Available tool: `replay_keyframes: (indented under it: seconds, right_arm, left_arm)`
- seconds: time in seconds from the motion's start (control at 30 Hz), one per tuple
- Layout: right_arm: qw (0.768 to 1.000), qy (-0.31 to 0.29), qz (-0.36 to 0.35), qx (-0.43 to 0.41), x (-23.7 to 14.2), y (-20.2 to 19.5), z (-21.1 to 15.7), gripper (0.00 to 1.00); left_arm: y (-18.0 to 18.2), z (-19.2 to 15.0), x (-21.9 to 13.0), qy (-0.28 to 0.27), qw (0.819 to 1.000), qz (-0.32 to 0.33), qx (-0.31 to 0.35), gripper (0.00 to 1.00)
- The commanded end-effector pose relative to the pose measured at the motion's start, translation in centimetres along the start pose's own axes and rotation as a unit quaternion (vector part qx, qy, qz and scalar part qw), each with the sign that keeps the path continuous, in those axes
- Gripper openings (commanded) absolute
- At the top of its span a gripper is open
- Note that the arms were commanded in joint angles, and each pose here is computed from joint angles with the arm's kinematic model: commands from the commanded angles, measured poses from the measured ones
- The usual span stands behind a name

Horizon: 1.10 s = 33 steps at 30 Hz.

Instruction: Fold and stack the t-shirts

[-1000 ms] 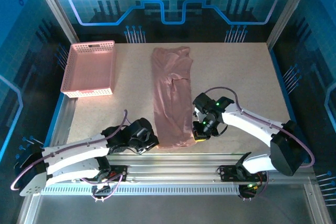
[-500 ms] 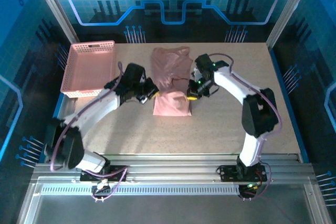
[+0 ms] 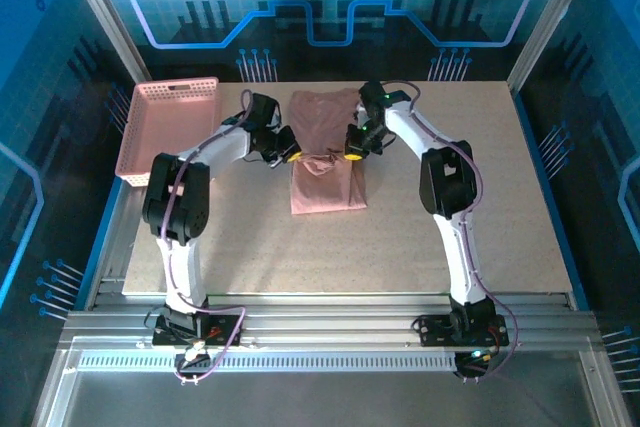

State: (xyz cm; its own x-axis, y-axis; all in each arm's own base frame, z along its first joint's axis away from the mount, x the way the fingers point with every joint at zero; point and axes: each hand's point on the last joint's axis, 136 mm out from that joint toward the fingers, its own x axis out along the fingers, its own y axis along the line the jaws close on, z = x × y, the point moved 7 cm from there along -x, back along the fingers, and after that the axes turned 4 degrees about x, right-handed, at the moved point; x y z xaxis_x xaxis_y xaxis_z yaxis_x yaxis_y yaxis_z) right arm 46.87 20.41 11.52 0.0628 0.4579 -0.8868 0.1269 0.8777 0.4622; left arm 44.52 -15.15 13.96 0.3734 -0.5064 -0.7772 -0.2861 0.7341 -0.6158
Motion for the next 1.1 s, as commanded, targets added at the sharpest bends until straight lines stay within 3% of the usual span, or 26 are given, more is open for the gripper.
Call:
replay_keyframes:
  seconds: [0.0,0.07,0.2,0.23,0.27,0.4,0.57,0.73,1.07]
  right_arm:
    - [0.999,0.008,-0.008,0.031,0.1,-1.8,1.3,0.06]
    - [0.999,-0.004,0.01,0.035,0.1,-1.6,2.1,0.22]
    - [0.998,-0.038,0.039,0.044,-2.1,-1.0,3.2,0.54]
    - [0.997,-0.049,0.041,0.036,-2.9,-0.7,3.1,0.59]
    - [0.997,-0.055,0.047,0.026,-3.9,-0.4,2.7,0.63]
    - [0.998,-0.056,0.032,0.014,-6.8,-0.6,-0.9,0.67]
    - [0.998,-0.034,0.054,0.007,-7.8,-2.2,-8.1,0.7]
    - [0.996,0.01,0.089,-0.011,-4.6,-2.9,-12.6,0.71]
    - [0.998,0.02,0.065,-0.008,-0.7,-3.5,-12.2,0.68]
  left_arm:
    - [-0.6,1.3,0.8,0.01,1.0,-0.016,0.014,0.0]
    - [-0.5,1.9,1.1,0.003,1.0,-0.024,0.006,0.04]
    - [-2.2,3.3,-0.6,-0.025,0.997,-0.068,0.01,0.35]
    - [-2.5,3.6,-1.4,-0.033,0.997,-0.069,0.014,0.47]
    - [-2.5,3.7,-2.4,-0.038,0.997,-0.064,0.011,0.56]
    - [-2.1,1.3,-5.9,-0.034,0.998,-0.06,-0.004,0.72]
    - [0.6,-6.7,-7.8,0.021,0.999,-0.03,-0.006,0.74]
    - [3.1,-12.8,-5.4,0.069,0.997,-0.039,-0.025,0.7]
    - [4.6,-13.4,-1.0,0.062,0.994,-0.067,-0.067,0.65]
